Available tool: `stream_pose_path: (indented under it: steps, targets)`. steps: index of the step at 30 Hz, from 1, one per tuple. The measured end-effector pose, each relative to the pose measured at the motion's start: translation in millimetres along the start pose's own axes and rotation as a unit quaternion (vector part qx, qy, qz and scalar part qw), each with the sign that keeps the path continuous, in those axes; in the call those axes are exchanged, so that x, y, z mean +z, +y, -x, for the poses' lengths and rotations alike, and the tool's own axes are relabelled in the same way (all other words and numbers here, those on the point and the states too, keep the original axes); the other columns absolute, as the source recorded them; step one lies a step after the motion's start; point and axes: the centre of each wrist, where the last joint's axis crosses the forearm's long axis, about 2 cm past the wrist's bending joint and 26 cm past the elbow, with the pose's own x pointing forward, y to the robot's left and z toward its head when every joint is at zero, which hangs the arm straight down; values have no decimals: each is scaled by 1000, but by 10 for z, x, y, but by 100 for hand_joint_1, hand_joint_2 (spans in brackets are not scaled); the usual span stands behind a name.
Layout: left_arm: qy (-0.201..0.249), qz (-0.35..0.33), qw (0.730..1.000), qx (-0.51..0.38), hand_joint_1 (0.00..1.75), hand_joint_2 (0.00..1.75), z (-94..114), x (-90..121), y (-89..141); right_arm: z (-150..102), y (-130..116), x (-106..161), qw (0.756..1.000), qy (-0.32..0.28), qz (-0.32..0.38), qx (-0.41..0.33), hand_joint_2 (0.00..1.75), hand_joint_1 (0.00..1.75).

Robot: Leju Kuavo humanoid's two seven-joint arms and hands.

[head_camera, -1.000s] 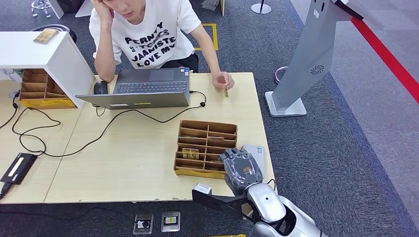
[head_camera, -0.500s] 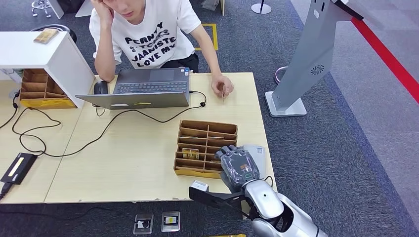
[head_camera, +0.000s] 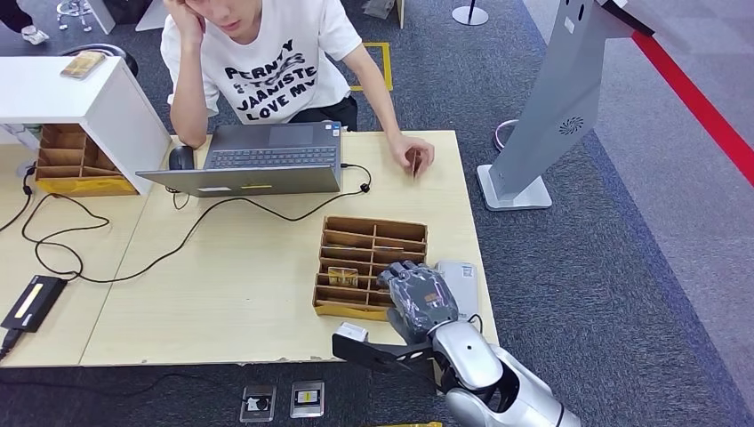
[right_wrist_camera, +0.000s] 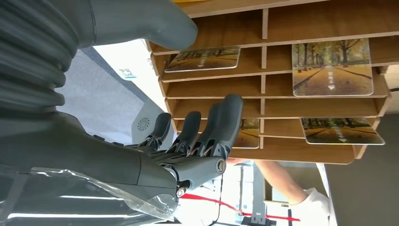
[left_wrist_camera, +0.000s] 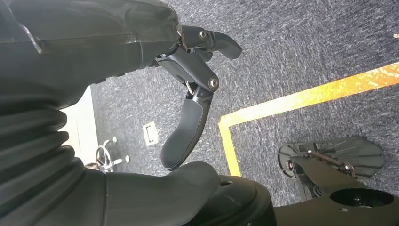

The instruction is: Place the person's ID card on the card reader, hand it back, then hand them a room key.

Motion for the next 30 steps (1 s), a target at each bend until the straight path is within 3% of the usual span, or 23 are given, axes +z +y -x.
stream_pose_path:
  steps: [16,21,26,30]
  targets:
    - [3,-3,1000,5,0,175,3,-1,1,-40,95,-54,1000,-4,-15,-14,175,73]
    - [3,-3,1000,6,0,175,3,-1,1,-41,115,-79,1000,-4,-16,-18,175,82]
    - [3,-3,1000,6,0,175,4,-1,1,-41,142,-104,1000,-3,-20,-20,175,99]
    - [3,-3,1000,6,0,175,4,-1,1,-37,165,-122,999,-2,-22,-23,175,147]
